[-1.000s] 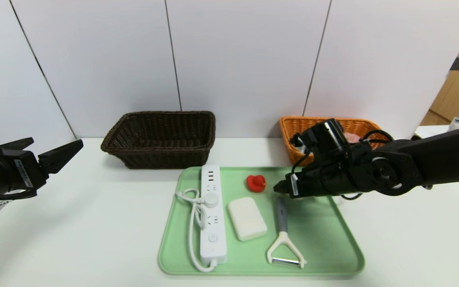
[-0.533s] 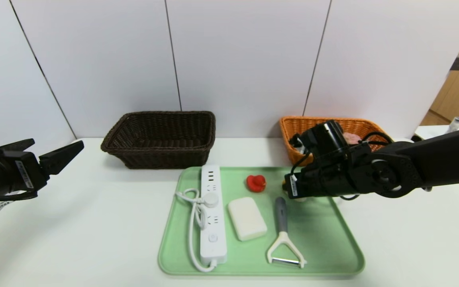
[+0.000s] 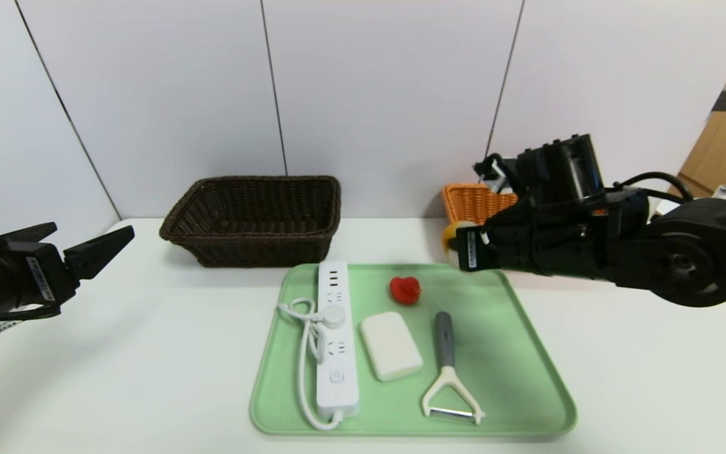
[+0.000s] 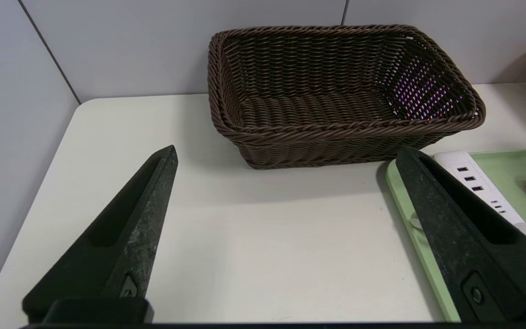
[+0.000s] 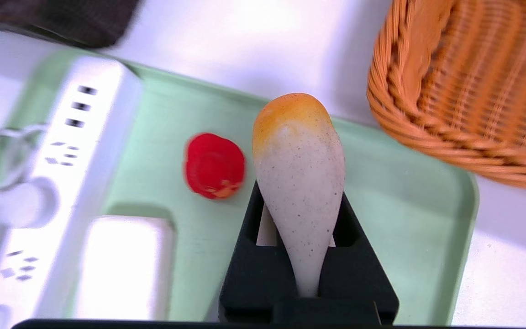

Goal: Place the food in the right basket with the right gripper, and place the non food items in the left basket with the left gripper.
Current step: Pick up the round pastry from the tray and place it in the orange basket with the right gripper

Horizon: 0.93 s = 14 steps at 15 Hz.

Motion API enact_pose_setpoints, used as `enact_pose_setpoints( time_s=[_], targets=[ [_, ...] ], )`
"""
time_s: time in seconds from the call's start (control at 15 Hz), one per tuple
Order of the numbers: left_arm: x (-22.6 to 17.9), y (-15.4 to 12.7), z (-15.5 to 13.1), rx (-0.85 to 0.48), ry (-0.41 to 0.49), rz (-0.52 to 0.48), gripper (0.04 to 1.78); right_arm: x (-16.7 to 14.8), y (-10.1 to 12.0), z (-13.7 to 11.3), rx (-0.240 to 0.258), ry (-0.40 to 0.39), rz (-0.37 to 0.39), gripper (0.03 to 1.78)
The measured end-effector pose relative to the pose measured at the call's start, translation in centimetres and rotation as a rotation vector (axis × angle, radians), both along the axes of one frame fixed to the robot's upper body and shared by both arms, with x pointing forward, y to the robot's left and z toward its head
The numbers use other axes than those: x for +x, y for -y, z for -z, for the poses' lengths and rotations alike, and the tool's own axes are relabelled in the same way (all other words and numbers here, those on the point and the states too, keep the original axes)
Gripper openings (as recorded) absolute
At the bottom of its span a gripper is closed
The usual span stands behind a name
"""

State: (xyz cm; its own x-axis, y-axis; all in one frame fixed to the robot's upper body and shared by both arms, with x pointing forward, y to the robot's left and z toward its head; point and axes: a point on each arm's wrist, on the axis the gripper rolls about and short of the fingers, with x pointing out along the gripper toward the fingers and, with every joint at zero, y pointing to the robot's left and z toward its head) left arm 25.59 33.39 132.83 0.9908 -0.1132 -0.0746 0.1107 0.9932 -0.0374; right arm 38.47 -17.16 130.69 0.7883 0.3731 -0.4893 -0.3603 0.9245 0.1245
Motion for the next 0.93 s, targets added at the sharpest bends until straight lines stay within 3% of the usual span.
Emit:
enact_pose_setpoints(
  time_s=[0.13,0.4,0.6,0.93],
  targets=[
    [0.0,0.0,0.2,0.000,-0.009,0.000,1.69,-0.5,0.5,-2.8,0.057,0.077,-0.027,0.14],
    [0.0,0.0,0.4,-0.003,-0.015,0.000,1.69,3.0,4.0,-6.1,0.094,0.187,0.096,0.14],
    [0.0,0.0,0.4,-0.004,-0.015,-0.001,1.69,6.0,5.7,-4.7,0.066,0.141,0.169,0.14],
    [0.0,0.0,0.4,-0.004,-0.015,0.000,1.69,9.8,6.7,-1.0,0.016,0.045,0.230,0.13]
  ],
)
